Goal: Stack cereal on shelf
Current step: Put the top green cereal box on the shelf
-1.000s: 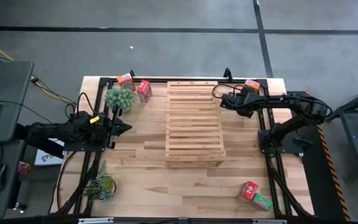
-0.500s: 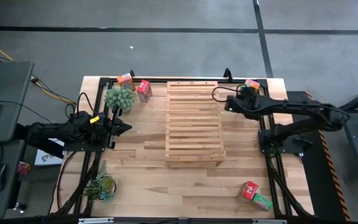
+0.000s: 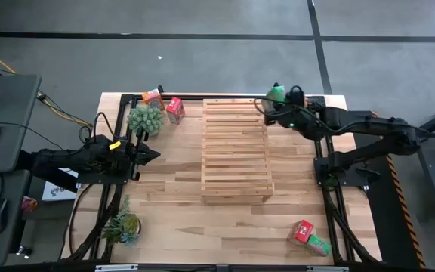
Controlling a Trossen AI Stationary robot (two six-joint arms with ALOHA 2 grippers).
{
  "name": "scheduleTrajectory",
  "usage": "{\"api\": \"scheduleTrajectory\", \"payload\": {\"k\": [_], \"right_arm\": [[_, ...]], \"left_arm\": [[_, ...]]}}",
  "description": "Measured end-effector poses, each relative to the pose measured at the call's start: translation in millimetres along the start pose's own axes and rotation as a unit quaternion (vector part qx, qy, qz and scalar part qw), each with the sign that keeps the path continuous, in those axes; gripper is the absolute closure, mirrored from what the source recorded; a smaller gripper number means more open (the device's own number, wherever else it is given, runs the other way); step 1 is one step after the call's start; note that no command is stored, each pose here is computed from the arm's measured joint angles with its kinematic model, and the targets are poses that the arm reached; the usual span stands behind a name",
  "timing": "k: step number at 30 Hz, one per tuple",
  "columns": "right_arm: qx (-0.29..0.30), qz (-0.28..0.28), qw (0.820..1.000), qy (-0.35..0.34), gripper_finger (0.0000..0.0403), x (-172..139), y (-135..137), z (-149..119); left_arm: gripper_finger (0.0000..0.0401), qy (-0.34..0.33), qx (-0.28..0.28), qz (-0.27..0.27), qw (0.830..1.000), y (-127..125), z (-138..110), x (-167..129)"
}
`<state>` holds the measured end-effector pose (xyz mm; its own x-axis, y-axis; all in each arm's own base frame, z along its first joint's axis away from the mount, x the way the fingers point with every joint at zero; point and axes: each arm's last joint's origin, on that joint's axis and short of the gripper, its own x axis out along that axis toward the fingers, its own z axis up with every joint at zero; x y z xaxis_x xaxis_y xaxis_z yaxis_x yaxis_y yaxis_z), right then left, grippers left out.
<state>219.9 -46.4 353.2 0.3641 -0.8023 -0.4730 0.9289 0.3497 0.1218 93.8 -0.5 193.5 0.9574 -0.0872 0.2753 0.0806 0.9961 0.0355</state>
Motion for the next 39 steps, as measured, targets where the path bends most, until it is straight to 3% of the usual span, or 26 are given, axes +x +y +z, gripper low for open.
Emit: {"api": "scheduleTrajectory", "payload": {"k": [7, 16, 39], "right_arm": [[-0.029, -0.046, 0.998, 0.02, 0.0274, 25.8, 41.5, 2.8], [-0.024, -0.134, 0.989, 0.056, 0.0274, 56.1, 55.8, -4.2], [-0.012, -0.143, 0.988, 0.058, 0.0274, 62.8, 59.9, -10.6]], "left_arm": [[0.04, 0.0, 0.0, 0.0, 1.0, 0.0, 0.0, 0.0], [0.04, 0.0, 0.0, 0.0, 1.0, 0.0, 0.0, 0.0], [0.04, 0.0, 0.0, 0.0, 1.0, 0.0, -0.1, 0.0]]}}
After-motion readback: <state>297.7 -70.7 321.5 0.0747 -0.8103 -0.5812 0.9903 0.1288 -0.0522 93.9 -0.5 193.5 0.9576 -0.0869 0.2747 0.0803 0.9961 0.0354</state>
